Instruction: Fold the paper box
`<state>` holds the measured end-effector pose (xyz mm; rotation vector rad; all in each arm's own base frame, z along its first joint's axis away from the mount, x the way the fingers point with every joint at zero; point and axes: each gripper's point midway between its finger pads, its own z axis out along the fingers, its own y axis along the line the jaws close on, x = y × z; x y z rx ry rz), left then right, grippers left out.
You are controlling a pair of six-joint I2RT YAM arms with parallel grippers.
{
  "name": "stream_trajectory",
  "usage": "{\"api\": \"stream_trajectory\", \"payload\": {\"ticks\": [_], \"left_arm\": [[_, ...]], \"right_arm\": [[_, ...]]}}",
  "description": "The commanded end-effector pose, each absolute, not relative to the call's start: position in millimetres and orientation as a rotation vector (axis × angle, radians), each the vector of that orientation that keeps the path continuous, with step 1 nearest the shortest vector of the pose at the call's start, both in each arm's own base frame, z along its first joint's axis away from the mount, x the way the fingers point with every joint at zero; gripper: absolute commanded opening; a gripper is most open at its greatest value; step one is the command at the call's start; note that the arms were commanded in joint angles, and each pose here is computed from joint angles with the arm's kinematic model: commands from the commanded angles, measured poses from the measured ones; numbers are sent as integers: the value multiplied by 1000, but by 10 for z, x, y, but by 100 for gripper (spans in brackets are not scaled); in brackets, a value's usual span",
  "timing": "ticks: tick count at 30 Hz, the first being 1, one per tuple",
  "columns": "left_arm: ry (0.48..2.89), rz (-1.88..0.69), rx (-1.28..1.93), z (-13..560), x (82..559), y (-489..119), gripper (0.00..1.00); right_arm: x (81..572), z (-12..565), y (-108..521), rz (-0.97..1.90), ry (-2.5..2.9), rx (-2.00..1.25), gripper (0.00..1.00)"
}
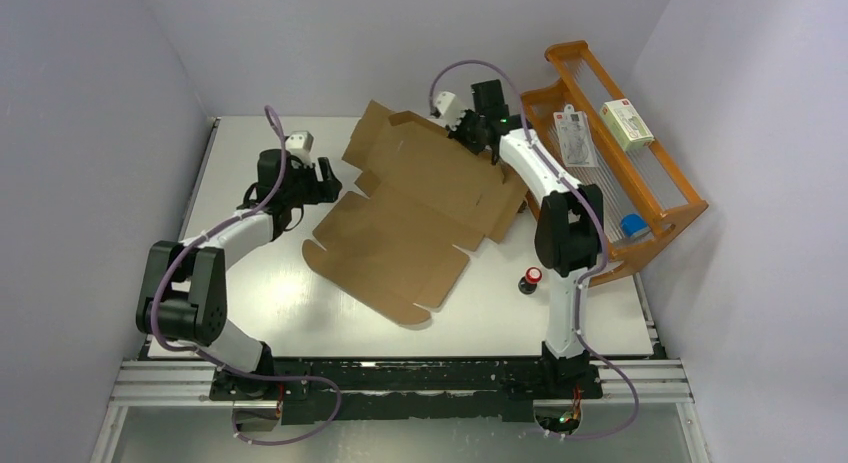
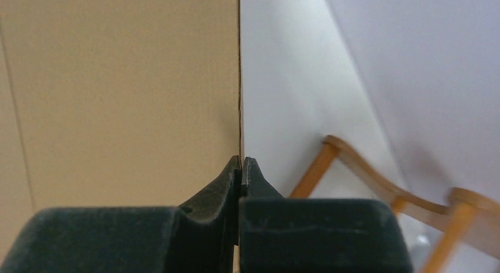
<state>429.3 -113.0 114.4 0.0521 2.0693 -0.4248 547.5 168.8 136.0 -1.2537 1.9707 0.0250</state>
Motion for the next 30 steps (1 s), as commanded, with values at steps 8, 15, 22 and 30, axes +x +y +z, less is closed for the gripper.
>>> {"api": "stream_trajectory", "payload": {"ticks": [8, 15, 22, 30], "left_arm": [[1907, -401, -121, 1605, 4205, -726, 77], [1880, -377, -162, 1637, 4056, -644, 77], [1849, -385, -180, 1703, 4025, -592, 77], [1754, -403, -126, 1760, 4089, -349, 78]], "right_arm": [[5190, 2165, 2147, -733, 1532, -1375, 0], [4887, 2366, 2418, -825, 1391, -1373, 0], [4620, 2601, 2552, -866, 1297, -1393, 0], [4231, 2655, 2706, -905, 1213, -1404, 0]]}}
